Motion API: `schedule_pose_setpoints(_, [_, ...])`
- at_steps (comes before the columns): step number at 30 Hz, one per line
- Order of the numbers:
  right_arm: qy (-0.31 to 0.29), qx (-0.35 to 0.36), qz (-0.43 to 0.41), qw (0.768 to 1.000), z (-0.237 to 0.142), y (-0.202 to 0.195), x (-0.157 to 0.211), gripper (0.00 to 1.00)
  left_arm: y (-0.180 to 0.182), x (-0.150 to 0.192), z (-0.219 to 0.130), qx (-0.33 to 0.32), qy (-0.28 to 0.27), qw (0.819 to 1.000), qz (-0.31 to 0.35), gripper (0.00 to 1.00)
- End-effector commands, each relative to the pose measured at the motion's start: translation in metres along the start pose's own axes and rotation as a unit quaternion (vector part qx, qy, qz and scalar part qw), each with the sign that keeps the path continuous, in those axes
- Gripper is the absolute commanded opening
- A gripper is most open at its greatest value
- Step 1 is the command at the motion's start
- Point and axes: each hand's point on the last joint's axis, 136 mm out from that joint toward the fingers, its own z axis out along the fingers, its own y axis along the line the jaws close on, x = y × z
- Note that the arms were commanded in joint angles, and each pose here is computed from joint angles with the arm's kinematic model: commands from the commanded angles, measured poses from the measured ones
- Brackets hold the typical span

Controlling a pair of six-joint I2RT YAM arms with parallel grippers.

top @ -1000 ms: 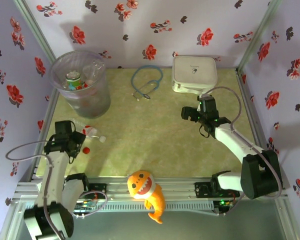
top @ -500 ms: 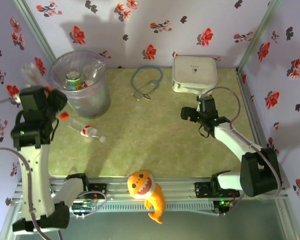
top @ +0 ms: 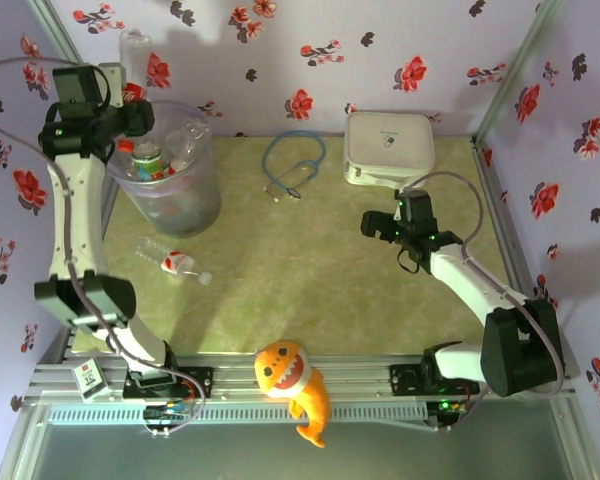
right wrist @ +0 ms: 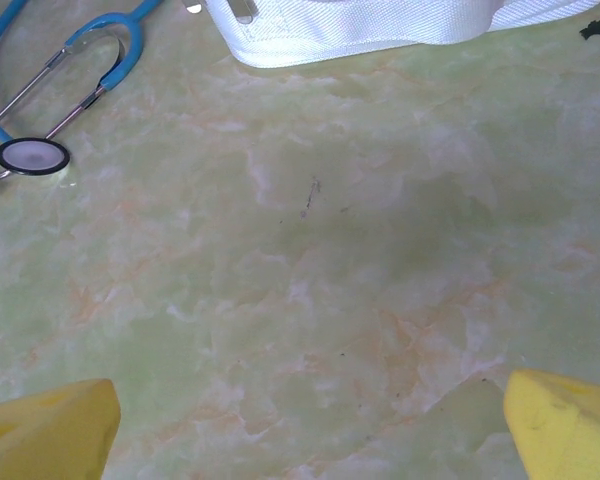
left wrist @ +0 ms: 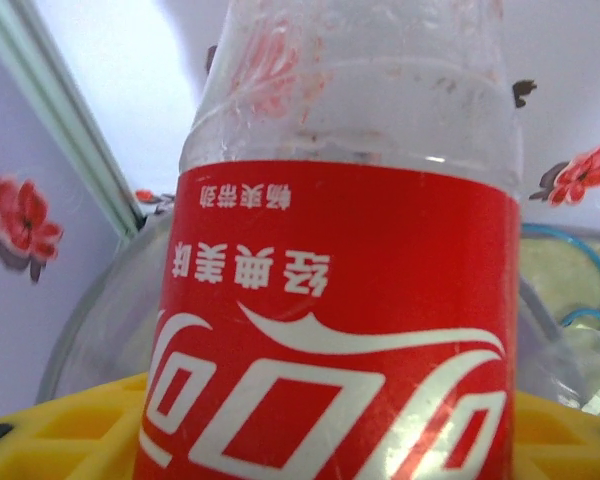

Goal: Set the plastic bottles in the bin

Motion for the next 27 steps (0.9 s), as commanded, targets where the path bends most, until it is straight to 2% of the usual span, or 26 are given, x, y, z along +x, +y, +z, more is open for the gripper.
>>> schedule_pose_setpoints(1, [-0.01,0.001,-0.005,1.0,-0.012,0.001,-0.01,0.99,0.007,-0.023,-0.002,0.026,-0.031,0.996,0.082,0.0])
schedule_pose_setpoints(4, [-0.009,0.007,-0.007,1.0,-0.014,-0.002,-0.007,0.99,0.017,-0.035,-0.002,0.028,-0.057,0.993,0.095,0.0])
schedule_pose_setpoints(8, [-0.005,0.008,-0.003,1.0,-0.009,-0.004,-0.003,0.99,0.02,-0.034,0.007,0.069,-0.057,0.993,0.076,0.0])
schedule_pose_setpoints(16, [-0.012,0.002,0.001,1.0,-0.011,0.0,-0.009,0.99,0.028,-0.011,0.038,0.081,-0.003,0.997,0.008,0.04])
schedule_pose_setpoints(27, [-0.011,0.001,0.0,1.0,-0.009,0.0,-0.01,0.99,0.03,0.034,0.055,0.073,0.05,0.996,-0.025,0.09])
